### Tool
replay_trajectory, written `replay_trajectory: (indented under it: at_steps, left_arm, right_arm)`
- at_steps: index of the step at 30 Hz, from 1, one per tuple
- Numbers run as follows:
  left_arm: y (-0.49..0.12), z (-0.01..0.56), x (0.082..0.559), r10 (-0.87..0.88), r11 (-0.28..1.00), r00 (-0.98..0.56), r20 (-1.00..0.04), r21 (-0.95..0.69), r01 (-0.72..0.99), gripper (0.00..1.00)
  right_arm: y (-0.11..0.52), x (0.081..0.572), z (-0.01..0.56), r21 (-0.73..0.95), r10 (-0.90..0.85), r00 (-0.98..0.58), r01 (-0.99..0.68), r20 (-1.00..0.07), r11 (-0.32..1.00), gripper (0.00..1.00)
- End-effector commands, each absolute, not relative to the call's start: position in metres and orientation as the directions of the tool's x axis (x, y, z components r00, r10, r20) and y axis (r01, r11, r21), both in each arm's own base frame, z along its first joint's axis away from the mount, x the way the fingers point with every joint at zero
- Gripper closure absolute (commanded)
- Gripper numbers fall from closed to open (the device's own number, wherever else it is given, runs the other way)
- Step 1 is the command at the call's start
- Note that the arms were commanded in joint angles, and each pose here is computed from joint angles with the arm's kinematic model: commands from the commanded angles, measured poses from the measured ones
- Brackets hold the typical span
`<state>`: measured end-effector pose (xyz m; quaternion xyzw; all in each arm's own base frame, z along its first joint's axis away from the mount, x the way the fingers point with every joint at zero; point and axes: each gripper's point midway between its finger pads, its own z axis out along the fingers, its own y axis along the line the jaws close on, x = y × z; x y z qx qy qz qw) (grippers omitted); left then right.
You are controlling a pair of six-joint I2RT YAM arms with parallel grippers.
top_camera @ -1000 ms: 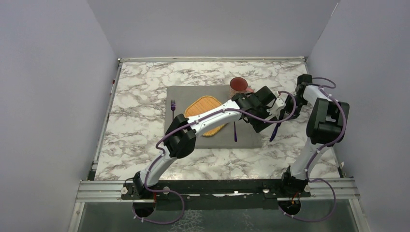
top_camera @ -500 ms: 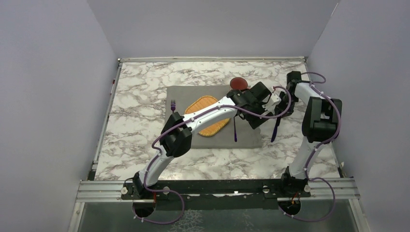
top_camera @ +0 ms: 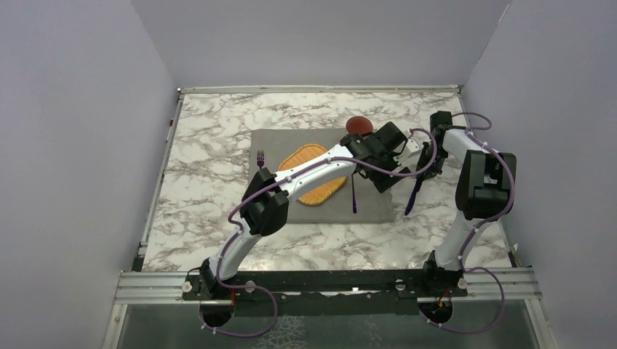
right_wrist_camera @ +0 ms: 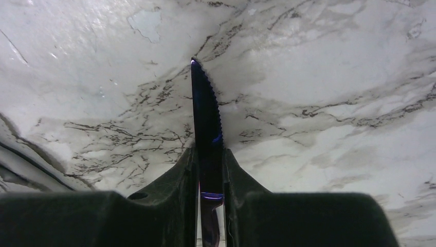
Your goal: Set the dinner table for one person
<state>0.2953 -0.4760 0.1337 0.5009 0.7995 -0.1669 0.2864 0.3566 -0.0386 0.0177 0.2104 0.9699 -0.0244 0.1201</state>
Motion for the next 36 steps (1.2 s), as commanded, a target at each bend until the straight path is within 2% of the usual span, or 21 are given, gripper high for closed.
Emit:
replay_trajectory:
  at_steps: [1,16,23,29,36]
  left_arm:
    - [-0.472,0.164,0.3,0.674,0.456,-0.311,-0.67,0.046,0.889,0.14]
    - [-0.47,0.163,0.298,0.673,0.455,-0.32,-0.667,0.033,0.89,0.14]
    - [-0.47,0.166,0.295,0.668,0.451,-0.321,-0.671,0.023,0.892,0.14]
    - [-0.469,0.165,0.288,0.662,0.447,-0.343,-0.667,-0.017,0.895,0.14]
    - [-0.46,0.17,0.304,0.638,0.486,-0.371,-0.675,-0.02,0.874,0.14]
  right_arm:
    - [-0.045,0.337,0.017,-0.083,0.395,-0.889,0.423,-0.23,0.903,0.95]
    - [-0.019,0.339,0.074,-0.06,0.317,-0.891,0.354,-0.326,0.933,0.97]
    - [-0.02,0.326,0.065,-0.079,0.325,-0.898,0.362,-0.296,0.929,0.82]
    - [-0.014,0.316,0.061,-0.053,0.341,-0.898,0.369,-0.278,0.928,0.79]
    - [-0.006,0.295,0.056,-0.025,0.36,-0.906,0.374,-0.225,0.927,0.76]
